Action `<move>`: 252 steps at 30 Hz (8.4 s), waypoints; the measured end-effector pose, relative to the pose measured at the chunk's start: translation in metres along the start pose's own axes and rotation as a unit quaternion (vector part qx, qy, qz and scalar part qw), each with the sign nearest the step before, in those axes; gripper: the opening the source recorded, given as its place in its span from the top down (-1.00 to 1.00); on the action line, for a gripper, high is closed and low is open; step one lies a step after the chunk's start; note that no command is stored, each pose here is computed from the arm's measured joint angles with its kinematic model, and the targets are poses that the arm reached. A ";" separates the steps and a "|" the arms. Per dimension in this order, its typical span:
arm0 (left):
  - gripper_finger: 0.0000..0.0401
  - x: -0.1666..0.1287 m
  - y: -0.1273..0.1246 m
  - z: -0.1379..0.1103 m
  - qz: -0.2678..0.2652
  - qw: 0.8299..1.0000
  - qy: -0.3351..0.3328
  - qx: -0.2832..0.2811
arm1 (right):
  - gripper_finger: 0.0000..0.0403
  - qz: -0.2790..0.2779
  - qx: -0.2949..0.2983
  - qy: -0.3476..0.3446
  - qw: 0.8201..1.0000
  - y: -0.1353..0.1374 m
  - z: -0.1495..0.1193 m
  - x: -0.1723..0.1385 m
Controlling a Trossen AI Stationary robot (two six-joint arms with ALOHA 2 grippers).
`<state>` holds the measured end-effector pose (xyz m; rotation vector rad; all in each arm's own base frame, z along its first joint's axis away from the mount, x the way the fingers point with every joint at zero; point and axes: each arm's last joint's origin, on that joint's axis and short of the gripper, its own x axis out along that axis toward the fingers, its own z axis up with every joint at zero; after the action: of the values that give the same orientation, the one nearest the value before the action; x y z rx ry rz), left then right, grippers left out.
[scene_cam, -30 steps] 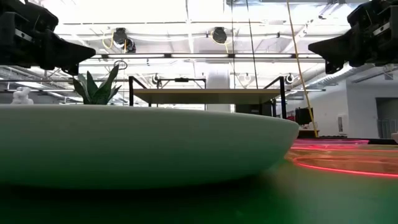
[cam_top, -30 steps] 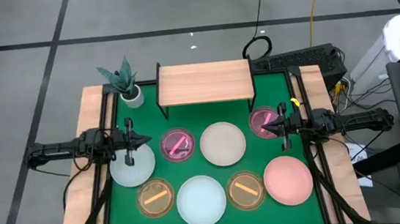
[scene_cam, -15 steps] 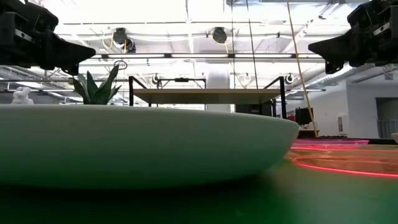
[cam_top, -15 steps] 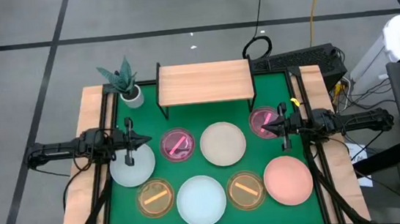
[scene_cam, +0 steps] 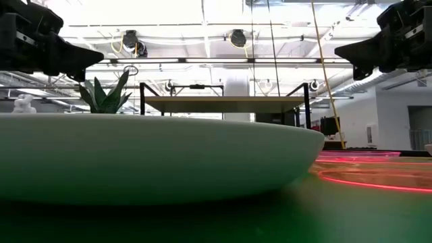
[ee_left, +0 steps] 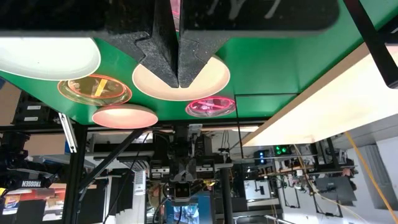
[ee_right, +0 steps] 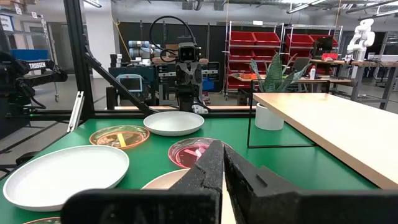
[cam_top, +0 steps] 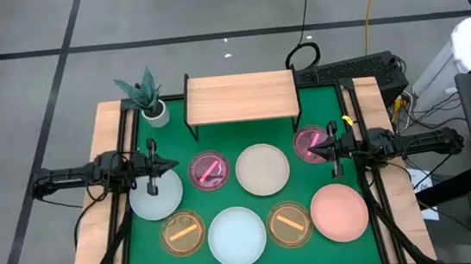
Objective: Place and stack plates onto a shelf
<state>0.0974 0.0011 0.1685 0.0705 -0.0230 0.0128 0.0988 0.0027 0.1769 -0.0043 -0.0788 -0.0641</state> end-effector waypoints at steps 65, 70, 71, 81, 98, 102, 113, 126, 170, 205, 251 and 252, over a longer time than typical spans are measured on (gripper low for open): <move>0.99 0.000 0.000 0.000 0.000 1.000 0.000 0.002 | 1.00 -0.003 0.050 -0.011 0.999 0.000 0.052 0.005; 0.99 0.000 0.000 0.000 0.000 1.000 0.000 0.002 | 1.00 -0.018 0.038 0.037 0.998 0.000 0.093 0.019; 0.99 0.000 0.000 0.000 0.000 1.000 0.000 0.002 | 1.00 -0.018 0.039 0.048 0.998 0.001 0.103 0.022; 0.99 0.000 0.000 0.000 0.000 1.000 0.000 -0.011 | 1.00 -0.027 0.061 0.149 0.987 0.006 0.188 0.067; 0.99 0.000 0.000 0.000 0.000 1.000 0.000 -0.025 | 1.00 -0.071 0.117 0.350 0.927 0.019 0.235 0.160; 0.99 0.000 0.000 0.000 0.000 1.000 0.000 -0.025 | 1.00 -0.065 0.102 0.403 0.907 0.030 0.221 0.179; 0.99 0.000 0.000 -0.001 0.000 1.000 0.004 -0.024 | 0.99 -0.036 0.038 0.522 0.851 0.064 0.170 0.206; 0.99 0.000 0.000 -0.001 0.000 1.000 0.005 -0.025 | 0.68 -0.002 -0.026 0.602 0.798 0.095 0.095 0.204; 0.99 0.000 0.000 -0.001 0.000 0.998 0.006 -0.063 | 0.36 0.096 -0.152 0.567 0.804 0.085 -0.047 0.161; 0.99 0.000 0.000 -0.001 0.000 0.998 0.006 -0.066 | 1.00 0.093 -0.279 0.467 0.834 0.123 0.021 0.198; 0.99 0.000 0.000 -0.001 0.000 0.998 0.005 -0.067 | 0.98 -0.105 -0.203 0.541 0.809 -0.043 0.120 0.239; 0.99 0.000 0.000 -0.001 0.000 0.998 0.005 -0.068 | 0.98 -0.106 -0.202 0.544 0.807 -0.045 0.120 0.239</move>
<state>0.0974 0.0011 0.1675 -0.0650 -0.0139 0.0114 0.3239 -0.0569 0.3152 -0.3868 1.1016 -0.3001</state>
